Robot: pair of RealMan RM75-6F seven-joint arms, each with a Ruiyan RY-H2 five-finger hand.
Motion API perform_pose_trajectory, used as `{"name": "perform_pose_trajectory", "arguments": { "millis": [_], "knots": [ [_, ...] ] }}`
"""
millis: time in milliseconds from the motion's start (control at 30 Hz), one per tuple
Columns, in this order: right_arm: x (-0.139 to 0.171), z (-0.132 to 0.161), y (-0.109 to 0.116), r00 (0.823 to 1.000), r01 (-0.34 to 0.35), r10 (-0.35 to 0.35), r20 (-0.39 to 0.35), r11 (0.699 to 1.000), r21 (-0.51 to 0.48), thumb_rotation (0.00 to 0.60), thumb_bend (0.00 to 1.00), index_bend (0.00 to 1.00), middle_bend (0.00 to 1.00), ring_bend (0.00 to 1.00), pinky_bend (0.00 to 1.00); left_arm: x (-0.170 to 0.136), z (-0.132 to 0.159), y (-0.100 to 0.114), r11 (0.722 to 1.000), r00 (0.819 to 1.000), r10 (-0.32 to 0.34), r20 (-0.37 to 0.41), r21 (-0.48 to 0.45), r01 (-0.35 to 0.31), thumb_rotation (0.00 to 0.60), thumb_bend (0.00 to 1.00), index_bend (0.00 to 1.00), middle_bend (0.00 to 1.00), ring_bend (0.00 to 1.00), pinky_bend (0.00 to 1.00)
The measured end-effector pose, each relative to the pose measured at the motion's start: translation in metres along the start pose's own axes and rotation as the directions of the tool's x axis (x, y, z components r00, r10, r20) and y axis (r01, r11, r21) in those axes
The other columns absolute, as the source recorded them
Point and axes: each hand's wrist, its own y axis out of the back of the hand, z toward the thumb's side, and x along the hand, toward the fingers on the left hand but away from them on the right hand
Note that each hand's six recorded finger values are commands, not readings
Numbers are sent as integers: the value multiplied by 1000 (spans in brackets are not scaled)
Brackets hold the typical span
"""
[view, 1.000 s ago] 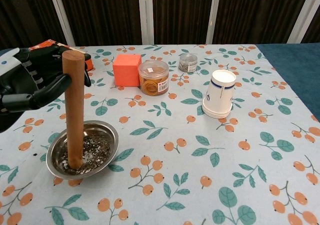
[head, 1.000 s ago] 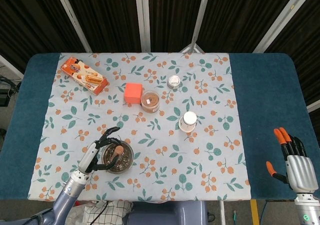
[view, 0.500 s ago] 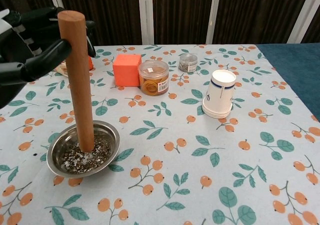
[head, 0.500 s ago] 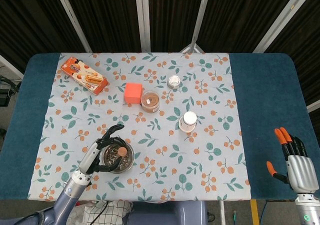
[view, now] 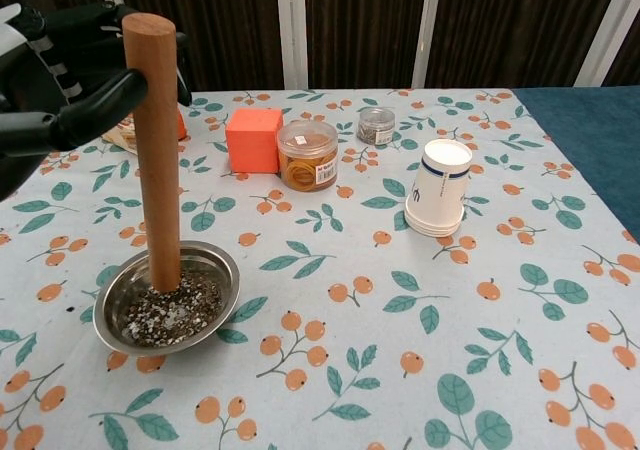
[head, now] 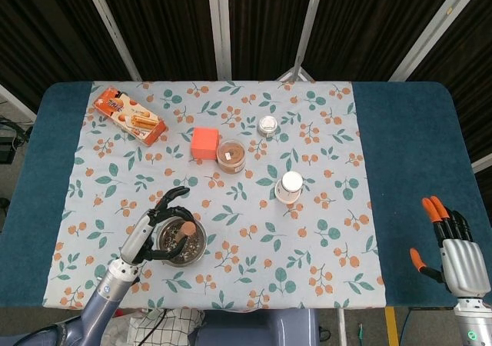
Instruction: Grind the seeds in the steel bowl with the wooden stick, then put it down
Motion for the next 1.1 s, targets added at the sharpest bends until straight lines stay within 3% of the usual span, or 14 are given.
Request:
{"name": "perform_pose_trajectory", "arguments": {
  "millis": [200,333,433,567,767,967,1100],
  "knots": [
    [0,0,1,1000,3,-3,0,1000,-4,600,367,0,0,0,0,17,5,21,985,1000,13,11,170,-14,600,841,578,571,106,83],
    [0,0,1,1000,2,-2,-1,1000,-5,600,366,0,0,0,0,33,8,43,939,1000,28,1,343,-27,600,841,581,575,115,93],
    [0,0,1,1000,1,-2,-2,1000,-6,600,366,0,0,0,0,44,8,64,875,999,47,-28,483,-28,600,841,583,575,117,94],
    [0,0,1,1000,-2,2,-2,1000,-6,600,366,0,0,0,0,55,0,93,760,993,74,-96,650,6,600,841,585,576,121,94],
    [-1,1,0,1000,-2,2,-3,1000,-6,600,367,0,0,0,0,56,-30,126,609,968,127,-216,787,96,600,841,586,580,128,94],
    [-1,1,-1,1000,-7,7,-1,1000,-6,600,367,0,0,0,0,50,-66,138,515,944,140,-298,836,188,600,841,587,581,129,94],
    [-1,0,-1,1000,-7,7,1,1000,-7,600,367,0,0,0,0,46,-90,131,484,930,128,-343,841,244,600,842,587,581,132,94]
  ]
}}
